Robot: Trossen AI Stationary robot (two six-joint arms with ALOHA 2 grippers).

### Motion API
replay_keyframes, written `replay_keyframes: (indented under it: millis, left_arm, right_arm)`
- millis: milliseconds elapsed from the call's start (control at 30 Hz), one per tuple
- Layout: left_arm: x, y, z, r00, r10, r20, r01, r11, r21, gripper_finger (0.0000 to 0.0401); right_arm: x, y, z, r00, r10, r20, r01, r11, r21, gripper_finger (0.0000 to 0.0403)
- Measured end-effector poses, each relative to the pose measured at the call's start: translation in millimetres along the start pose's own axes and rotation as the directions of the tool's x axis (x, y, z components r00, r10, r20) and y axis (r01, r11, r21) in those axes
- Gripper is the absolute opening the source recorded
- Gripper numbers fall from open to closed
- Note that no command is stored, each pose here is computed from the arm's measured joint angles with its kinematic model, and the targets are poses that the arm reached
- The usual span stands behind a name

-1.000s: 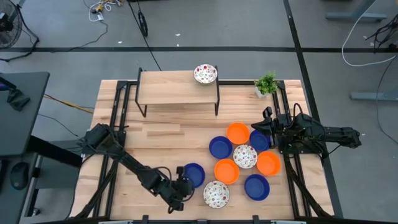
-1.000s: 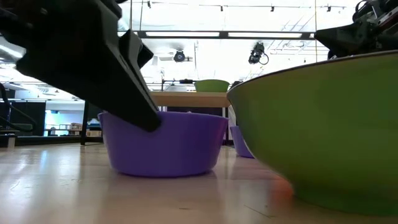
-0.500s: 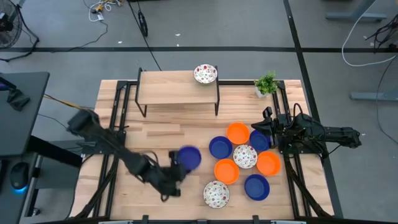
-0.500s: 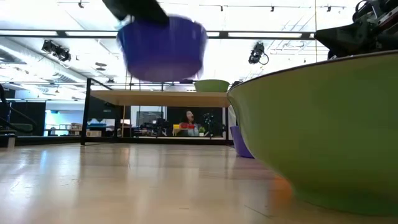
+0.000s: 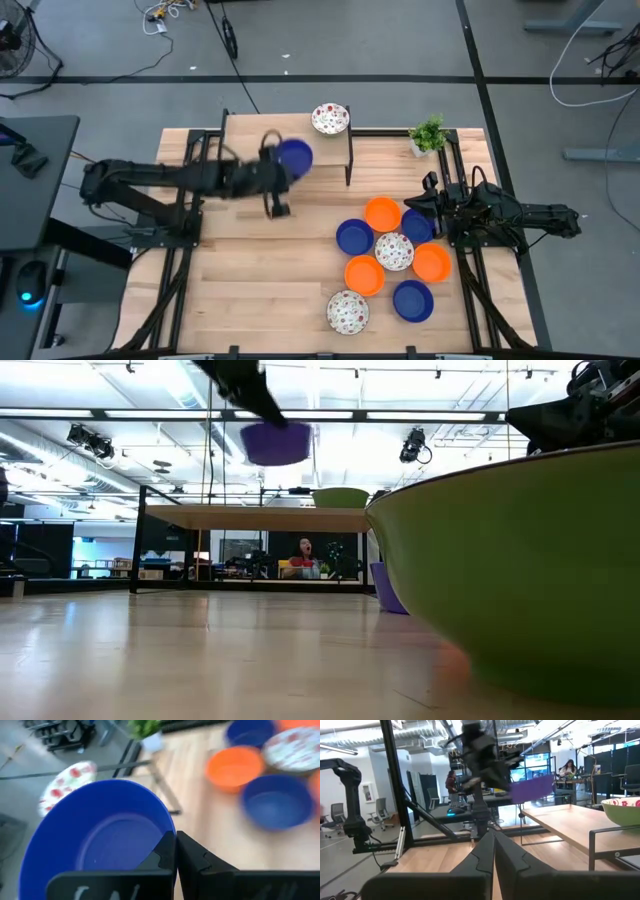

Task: Pick & Place Mini bowls
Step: Put the blue bowl on the shelf

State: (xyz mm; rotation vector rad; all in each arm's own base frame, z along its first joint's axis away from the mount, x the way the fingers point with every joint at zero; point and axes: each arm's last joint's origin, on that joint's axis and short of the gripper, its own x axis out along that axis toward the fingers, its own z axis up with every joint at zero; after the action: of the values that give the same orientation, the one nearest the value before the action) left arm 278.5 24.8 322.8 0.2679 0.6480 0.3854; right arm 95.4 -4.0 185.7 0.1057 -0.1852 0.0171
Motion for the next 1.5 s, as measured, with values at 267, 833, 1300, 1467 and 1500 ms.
replay_keyframes:
  millis: [267,833,1300,1467,1500]
  left_arm:
    - [29,80,-26,0.996,0.019,-0.087,-0.029,0.992,-0.119,0.0005]
    - [78,121,-53,0.994,-0.026,-0.104,0.006,0.981,-0.196,0.0007]
    - [85,122,-53,0.996,0.010,-0.092,-0.026,0.984,-0.175,0.0014]
    - [85,123,-53,0.994,0.033,-0.103,-0.050,0.983,-0.174,0.0054]
    - [85,123,-53,0.994,0.033,-0.103,-0.051,0.983,-0.174,0.0063]
  right_arm:
    - [0,0,0,1.000,0.000,0.001,0.000,1.000,0.000,0.0018]
    - [0,0,0,1.000,0.000,-0.002,0.000,1.000,0.000,0.0018]
    - [0,0,0,1.000,0.000,-0.002,0.000,1.000,0.000,0.0018]
    - [0,0,0,1.000,-0.001,-0.003,0.001,1.000,0.000,0.0018]
    - [0,0,0,1.000,0.000,-0.003,0.000,1.000,0.000,0.0018]
